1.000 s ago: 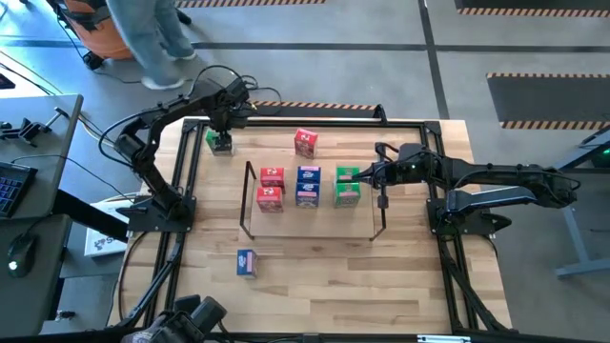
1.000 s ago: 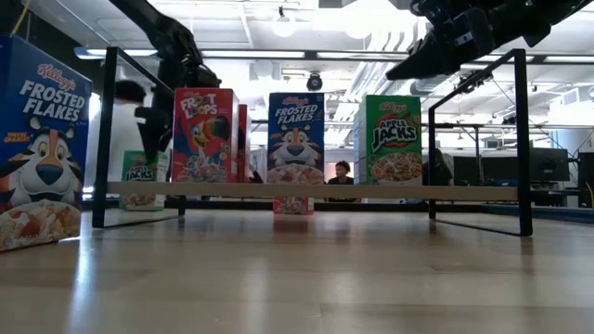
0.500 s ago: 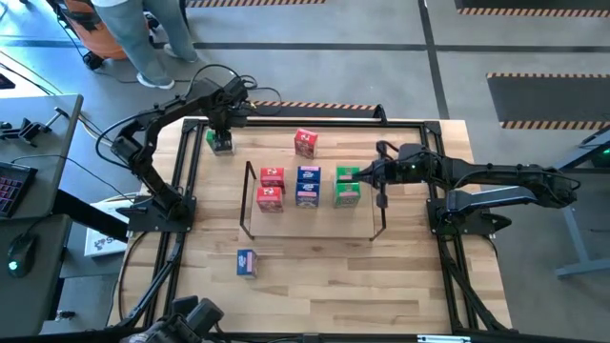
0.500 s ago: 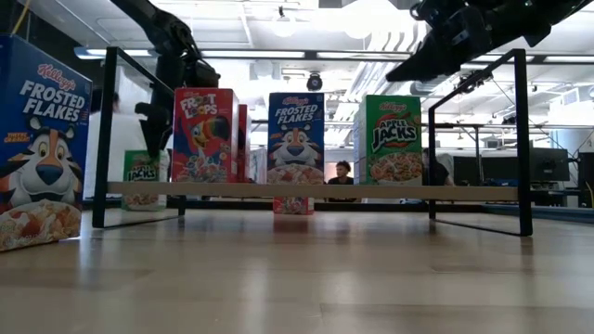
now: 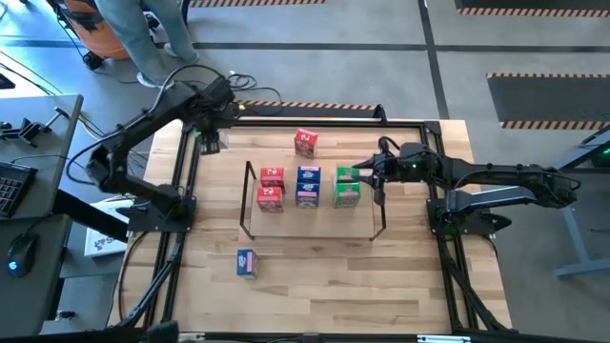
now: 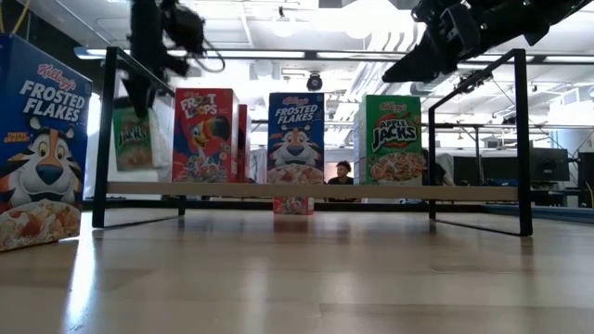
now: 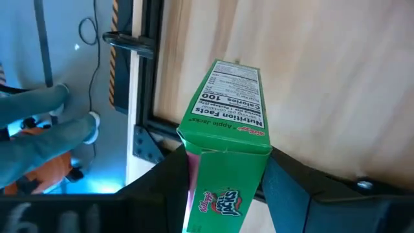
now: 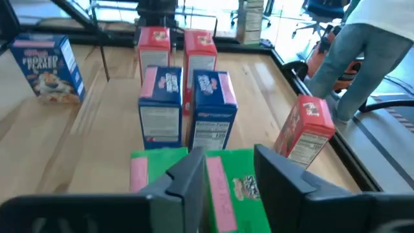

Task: Stack cereal on shelf
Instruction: Put the green cereal box on the shelf aligned with the other green cereal boxes

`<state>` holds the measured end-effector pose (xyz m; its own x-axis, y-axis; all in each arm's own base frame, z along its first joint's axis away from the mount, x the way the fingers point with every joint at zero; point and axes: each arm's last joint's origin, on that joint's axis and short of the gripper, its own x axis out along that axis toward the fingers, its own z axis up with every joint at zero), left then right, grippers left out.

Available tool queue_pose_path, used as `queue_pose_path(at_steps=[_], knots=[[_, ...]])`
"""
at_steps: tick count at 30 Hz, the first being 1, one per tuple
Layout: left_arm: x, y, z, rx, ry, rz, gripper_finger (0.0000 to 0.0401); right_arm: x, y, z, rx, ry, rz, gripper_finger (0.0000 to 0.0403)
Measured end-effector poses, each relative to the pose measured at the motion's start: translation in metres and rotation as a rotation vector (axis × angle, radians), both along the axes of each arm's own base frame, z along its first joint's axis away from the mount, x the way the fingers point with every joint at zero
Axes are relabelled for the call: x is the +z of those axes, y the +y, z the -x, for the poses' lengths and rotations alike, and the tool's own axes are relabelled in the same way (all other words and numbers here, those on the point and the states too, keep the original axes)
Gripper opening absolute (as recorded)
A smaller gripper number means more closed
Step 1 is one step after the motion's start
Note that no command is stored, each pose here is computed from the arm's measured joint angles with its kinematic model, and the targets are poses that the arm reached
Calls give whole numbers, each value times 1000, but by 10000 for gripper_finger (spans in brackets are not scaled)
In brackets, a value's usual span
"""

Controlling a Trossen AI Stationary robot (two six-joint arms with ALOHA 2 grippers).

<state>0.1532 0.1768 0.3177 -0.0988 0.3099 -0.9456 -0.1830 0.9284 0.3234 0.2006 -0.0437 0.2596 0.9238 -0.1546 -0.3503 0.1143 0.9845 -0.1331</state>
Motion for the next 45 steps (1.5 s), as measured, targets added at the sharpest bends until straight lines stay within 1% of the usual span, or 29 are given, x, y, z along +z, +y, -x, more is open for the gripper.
queue_pose_path(at_steps=[6,9,13,16,18,21,26,28,31,35,41,45], knots=[[46,-39,1,74,-71,-13,148,6,6,-4,32,-65,7,175],[69,-54,-8,74,-193,-39,148,9,12,-12,64,-123,13,212],[96,-75,-20,19,-358,9,148,7,14,-27,72,-187,-49,261],[106,-87,-33,-11,-411,22,148,10,12,-44,69,-171,-120,287],[109,-94,-44,-27,-430,34,148,17,11,-58,80,-169,-141,295],[106,-103,-64,-61,-416,52,148,26,8,-83,92,-126,-153,298],[91,-116,-96,-129,-354,97,147,45,3,-123,101,-71,-137,299],[88,-120,-104,-149,-334,98,147,48,1,-137,115,-50,-142,299],[86,-124,-111,-184,-320,97,147,52,-1,-157,122,-56,-149,299],[89,-128,-114,-200,-335,104,147,54,-3,-176,127,-63,-159,299],[103,-130,-112,-198,-396,98,147,63,-5,-199,153,-96,-180,299],[105,-129,-112,-197,-413,92,147,70,-6,-208,153,-118,-183,301]])
